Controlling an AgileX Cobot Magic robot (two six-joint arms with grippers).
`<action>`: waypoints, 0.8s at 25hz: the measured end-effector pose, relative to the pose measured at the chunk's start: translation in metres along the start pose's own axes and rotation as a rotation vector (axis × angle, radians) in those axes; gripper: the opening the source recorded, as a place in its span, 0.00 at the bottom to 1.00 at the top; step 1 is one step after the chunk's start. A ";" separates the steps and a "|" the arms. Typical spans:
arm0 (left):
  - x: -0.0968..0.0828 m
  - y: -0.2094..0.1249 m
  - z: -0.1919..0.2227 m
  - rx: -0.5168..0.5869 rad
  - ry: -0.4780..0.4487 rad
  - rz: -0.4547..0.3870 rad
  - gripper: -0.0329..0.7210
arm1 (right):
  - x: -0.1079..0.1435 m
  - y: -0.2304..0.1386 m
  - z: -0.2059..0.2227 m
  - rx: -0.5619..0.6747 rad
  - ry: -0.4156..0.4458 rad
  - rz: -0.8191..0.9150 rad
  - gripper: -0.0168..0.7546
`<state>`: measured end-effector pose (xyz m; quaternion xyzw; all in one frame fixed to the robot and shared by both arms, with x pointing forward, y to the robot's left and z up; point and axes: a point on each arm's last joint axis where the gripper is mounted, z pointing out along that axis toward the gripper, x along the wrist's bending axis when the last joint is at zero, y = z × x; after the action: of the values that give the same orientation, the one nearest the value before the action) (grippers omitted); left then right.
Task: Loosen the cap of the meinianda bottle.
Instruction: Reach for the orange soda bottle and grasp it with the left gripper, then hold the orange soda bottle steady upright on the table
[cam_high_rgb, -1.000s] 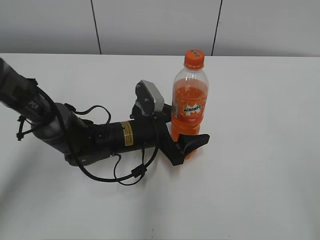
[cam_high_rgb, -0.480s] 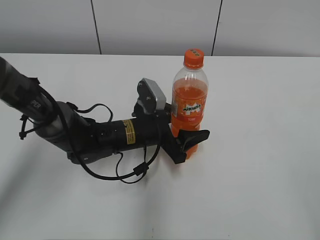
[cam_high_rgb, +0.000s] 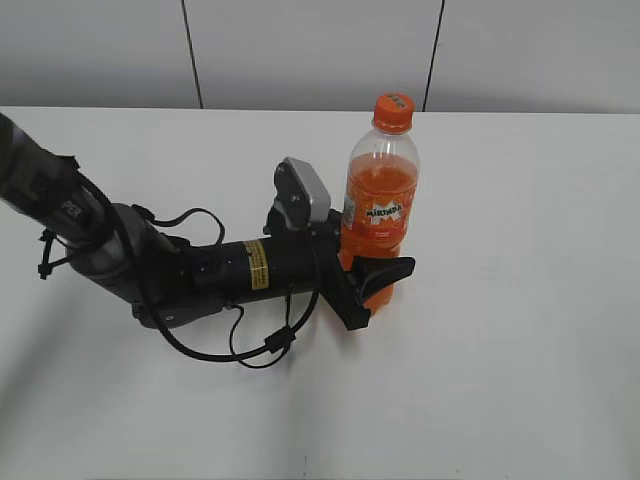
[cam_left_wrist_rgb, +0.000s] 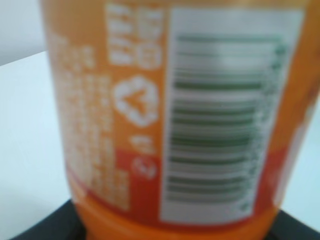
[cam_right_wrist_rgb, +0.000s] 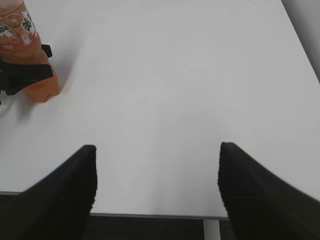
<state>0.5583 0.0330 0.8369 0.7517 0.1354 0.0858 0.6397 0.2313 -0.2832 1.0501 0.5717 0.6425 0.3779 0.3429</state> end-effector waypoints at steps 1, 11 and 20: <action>0.001 0.000 -0.001 -0.006 -0.003 0.000 0.56 | 0.000 0.000 0.000 0.000 0.000 0.000 0.75; 0.014 0.005 -0.043 0.032 -0.090 0.082 0.56 | 0.000 0.000 0.000 0.000 0.000 0.000 0.75; 0.009 0.028 -0.078 0.045 -0.112 0.098 0.56 | 0.000 0.000 0.000 0.000 0.000 0.000 0.75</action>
<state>0.5455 0.1046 0.8768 0.7752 0.0642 0.0717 0.6243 0.2313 -0.2832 1.0501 0.5717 0.6425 0.3779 0.3429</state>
